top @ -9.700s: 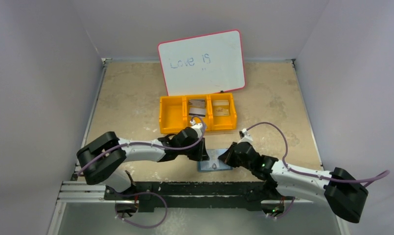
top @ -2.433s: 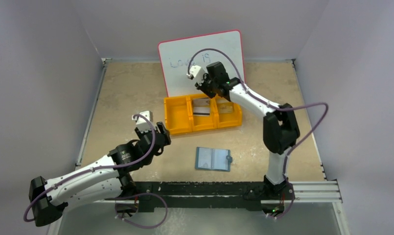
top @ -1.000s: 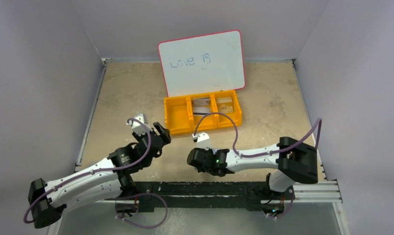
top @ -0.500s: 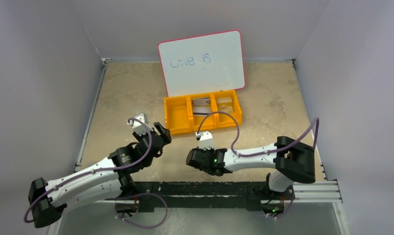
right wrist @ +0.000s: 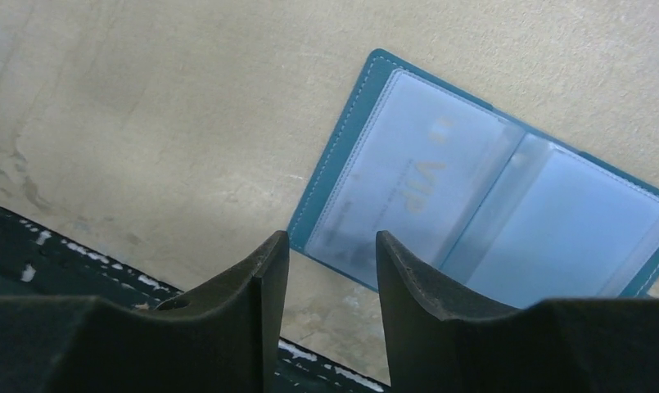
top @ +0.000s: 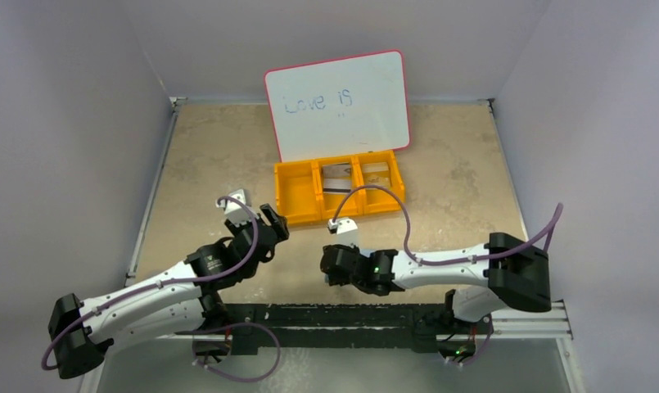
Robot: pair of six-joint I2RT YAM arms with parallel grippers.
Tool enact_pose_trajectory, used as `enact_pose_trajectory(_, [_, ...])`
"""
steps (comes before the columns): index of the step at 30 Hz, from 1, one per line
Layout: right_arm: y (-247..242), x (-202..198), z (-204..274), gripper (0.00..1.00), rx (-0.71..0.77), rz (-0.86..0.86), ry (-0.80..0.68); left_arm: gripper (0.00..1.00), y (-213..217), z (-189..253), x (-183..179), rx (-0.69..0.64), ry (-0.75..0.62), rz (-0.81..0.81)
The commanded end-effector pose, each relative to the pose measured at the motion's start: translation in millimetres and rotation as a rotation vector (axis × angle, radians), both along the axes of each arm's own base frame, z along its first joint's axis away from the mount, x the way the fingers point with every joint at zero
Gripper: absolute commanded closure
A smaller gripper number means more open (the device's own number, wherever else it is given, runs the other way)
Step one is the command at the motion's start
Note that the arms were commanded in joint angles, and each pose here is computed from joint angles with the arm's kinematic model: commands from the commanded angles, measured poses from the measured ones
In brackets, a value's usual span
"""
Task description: Take the credit cards out of the card holder
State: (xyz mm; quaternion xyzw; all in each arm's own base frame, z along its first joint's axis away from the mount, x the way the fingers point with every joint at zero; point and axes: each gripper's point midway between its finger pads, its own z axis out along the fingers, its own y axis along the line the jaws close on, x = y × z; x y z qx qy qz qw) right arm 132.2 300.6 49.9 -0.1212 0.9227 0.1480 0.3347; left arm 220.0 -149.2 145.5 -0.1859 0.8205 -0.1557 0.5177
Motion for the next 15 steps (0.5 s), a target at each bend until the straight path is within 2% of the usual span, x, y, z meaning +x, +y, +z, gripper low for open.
enact_pose_trajectory(1, [2,0,-13,0.53,-0.061,0.034,-0.005,0.33,-5,12,4,-0.05,-0.032,0.006])
enact_pose_trajectory(8, [-15,4,-38,0.55,-0.231,0.019,-0.006,0.33,-4,14,4,-0.05,-0.036,0.009])
enact_pose_trajectory(15, [-23,1,-45,0.73,-0.249,0.007,0.012,0.33,-3,15,4,-0.047,-0.037,0.009])
